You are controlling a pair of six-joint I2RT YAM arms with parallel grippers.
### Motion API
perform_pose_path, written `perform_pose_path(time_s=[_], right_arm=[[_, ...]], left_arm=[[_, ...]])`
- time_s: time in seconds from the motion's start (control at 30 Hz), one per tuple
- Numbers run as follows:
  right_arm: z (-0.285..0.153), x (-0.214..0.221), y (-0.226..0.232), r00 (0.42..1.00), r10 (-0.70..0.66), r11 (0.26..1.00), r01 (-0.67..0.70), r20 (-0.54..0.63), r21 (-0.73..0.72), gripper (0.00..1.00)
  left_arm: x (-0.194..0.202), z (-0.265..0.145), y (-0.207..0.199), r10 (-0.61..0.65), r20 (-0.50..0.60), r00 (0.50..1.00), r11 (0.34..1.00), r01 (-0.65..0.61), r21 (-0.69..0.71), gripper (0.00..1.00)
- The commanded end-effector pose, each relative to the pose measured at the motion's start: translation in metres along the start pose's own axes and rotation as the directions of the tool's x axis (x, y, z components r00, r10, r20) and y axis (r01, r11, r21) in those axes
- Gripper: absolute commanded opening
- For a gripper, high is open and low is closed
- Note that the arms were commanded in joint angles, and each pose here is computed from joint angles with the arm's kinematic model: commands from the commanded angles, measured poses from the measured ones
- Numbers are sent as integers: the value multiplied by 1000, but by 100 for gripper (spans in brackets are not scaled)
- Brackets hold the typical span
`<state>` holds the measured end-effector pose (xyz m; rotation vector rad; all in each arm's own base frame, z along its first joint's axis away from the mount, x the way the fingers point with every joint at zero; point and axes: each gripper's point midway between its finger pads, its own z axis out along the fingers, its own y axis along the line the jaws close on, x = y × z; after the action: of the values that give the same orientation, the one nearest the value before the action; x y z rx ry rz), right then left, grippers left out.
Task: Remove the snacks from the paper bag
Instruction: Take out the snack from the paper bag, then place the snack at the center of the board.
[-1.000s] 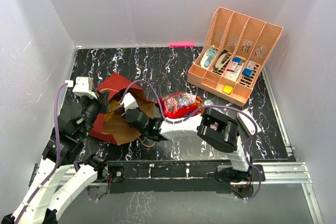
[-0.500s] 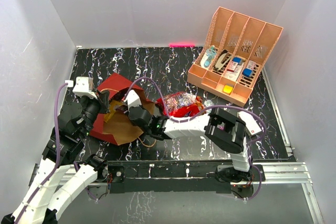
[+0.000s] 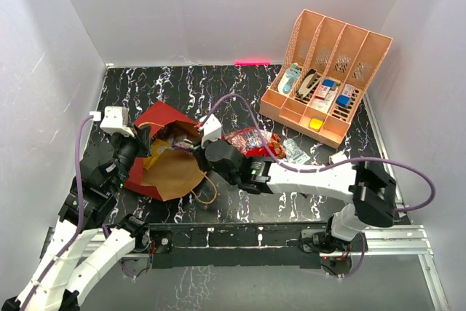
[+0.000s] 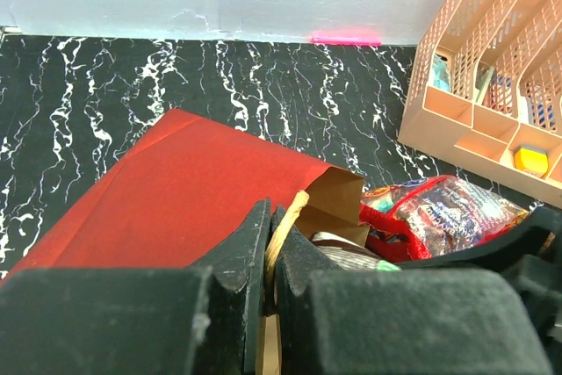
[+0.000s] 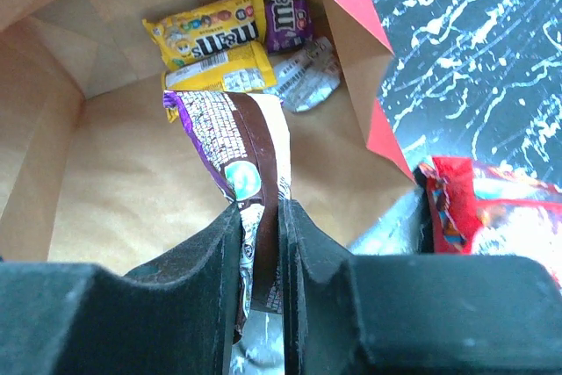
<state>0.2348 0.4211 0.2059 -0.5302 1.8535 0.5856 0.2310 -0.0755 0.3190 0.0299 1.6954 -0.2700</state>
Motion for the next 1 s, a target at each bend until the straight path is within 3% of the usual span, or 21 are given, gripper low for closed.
perform_pose_path(time_s=[0.0, 0.33, 0.53, 0.7, 0.83, 0.97], right_arm=[[-38, 3, -20, 996, 53, 998, -50, -72, 38, 23], [-149, 81, -85, 918, 287, 952, -241, -274, 189, 23], [-172, 107, -126, 880, 444, 856, -363, -167, 368, 23], [-165, 127, -162, 906, 414, 784, -305, -91, 540, 23], [-157, 143, -178, 928, 350, 752, -198, -126, 629, 23], [-150, 151, -175, 932, 312, 771, -138, -181, 621, 23]], left_arm=[[-9, -1, 2, 4, 37, 999, 1000, -4, -12, 2], [-11, 0, 2, -2, 48, 999, 1000, 3, -15, 2], [-7, -2, 0, -47, 37, 998, 999, 47, -7, 2], [-5, -6, 5, -80, 13, 997, 996, 81, -38, 1], [-1, -13, 11, -105, -17, 994, 992, 103, -77, 1], [3, -20, 14, -152, -42, 987, 984, 147, -105, 1]])
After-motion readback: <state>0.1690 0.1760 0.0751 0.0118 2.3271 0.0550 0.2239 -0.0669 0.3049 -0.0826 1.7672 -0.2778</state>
